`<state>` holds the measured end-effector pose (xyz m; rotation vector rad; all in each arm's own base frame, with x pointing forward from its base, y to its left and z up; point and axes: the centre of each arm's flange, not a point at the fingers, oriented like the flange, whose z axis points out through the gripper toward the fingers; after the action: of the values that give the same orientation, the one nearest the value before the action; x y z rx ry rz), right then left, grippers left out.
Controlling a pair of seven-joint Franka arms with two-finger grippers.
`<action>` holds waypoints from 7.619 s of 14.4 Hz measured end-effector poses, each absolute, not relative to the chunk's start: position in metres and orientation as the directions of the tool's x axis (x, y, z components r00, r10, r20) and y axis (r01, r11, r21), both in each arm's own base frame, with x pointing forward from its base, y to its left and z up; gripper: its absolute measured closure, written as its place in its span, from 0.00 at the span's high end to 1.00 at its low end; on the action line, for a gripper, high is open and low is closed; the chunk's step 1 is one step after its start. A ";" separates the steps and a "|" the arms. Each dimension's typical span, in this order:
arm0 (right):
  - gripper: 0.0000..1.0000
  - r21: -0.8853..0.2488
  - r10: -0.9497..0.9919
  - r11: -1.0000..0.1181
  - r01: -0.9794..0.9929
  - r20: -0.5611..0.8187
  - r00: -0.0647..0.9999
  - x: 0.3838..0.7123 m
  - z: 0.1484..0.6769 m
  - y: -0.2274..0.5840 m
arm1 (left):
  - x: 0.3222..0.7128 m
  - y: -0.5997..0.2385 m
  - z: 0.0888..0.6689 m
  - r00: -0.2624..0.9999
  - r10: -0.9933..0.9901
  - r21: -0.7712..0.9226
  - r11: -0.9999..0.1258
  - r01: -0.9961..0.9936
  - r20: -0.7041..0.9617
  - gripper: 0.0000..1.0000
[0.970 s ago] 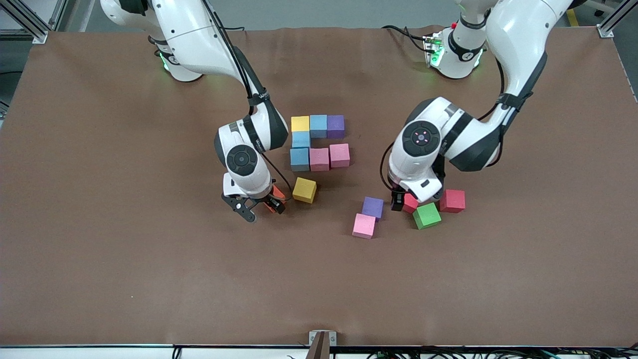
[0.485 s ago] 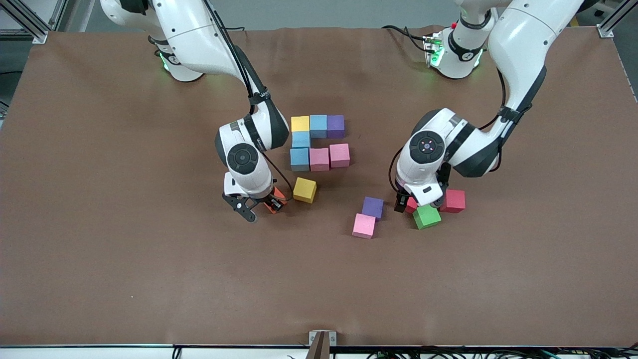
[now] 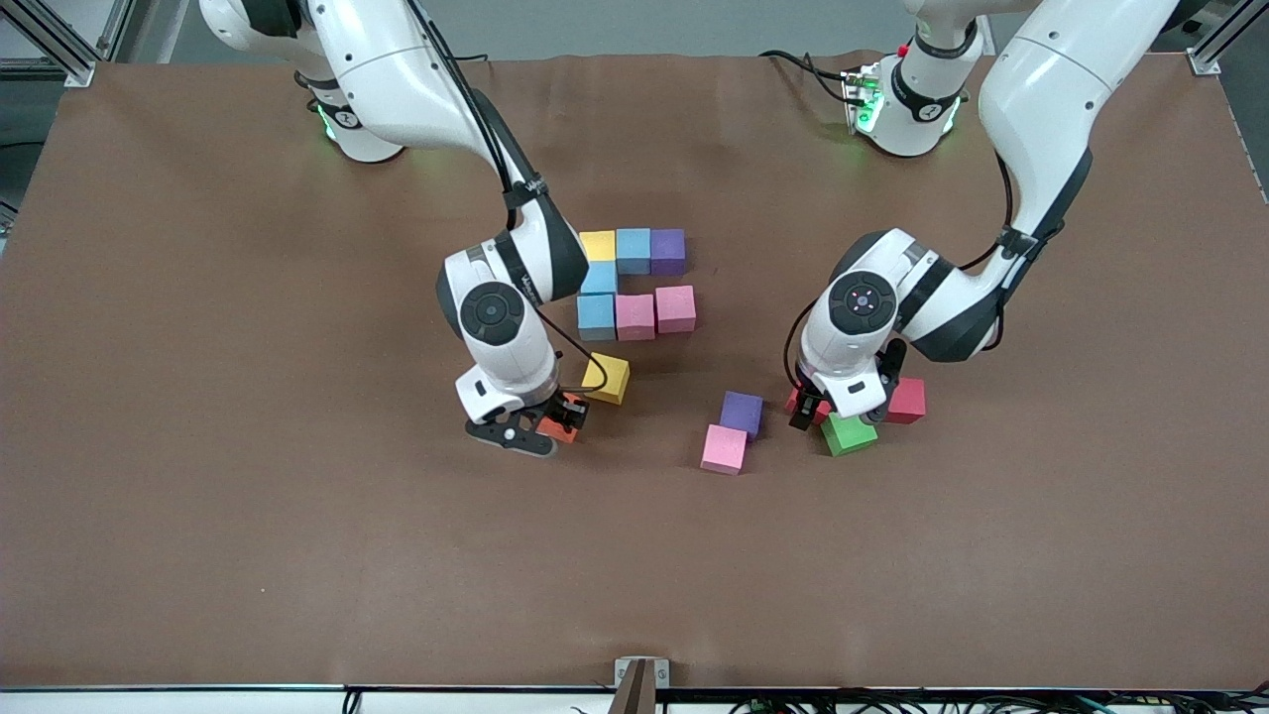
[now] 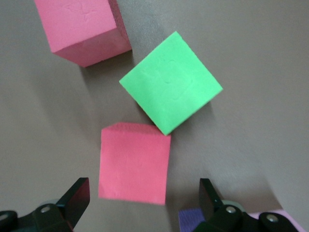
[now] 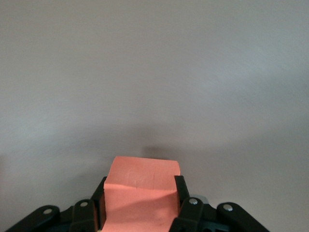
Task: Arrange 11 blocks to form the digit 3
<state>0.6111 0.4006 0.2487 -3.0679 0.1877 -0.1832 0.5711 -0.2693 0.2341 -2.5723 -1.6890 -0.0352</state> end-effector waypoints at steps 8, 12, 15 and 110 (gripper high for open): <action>0.57 -0.042 0.177 -0.982 0.183 0.113 0.978 0.620 0.218 0.473 | 0.572 -0.259 0.218 0.394 0.918 -0.055 -0.392 0.919 0.048 1.00; 0.57 -0.036 0.221 -0.974 0.225 0.086 0.972 0.616 0.217 0.478 | 0.574 -0.256 0.217 0.388 0.921 -0.051 -0.386 0.921 0.044 1.00; 0.57 -0.035 0.235 -0.971 0.238 0.069 0.970 0.613 0.216 0.481 | 0.574 -0.256 0.216 0.393 0.919 -0.045 -0.391 0.919 0.045 1.00; 0.57 0.021 0.159 -0.987 0.159 -0.028 0.987 0.587 0.214 0.461 | 0.601 -0.320 0.331 0.204 0.978 0.048 -0.202 0.978 -0.040 0.55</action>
<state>0.5873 0.4612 0.2138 -3.1548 -0.2523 0.0422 0.6013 -0.3198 0.3307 -2.4856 -2.0229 0.0012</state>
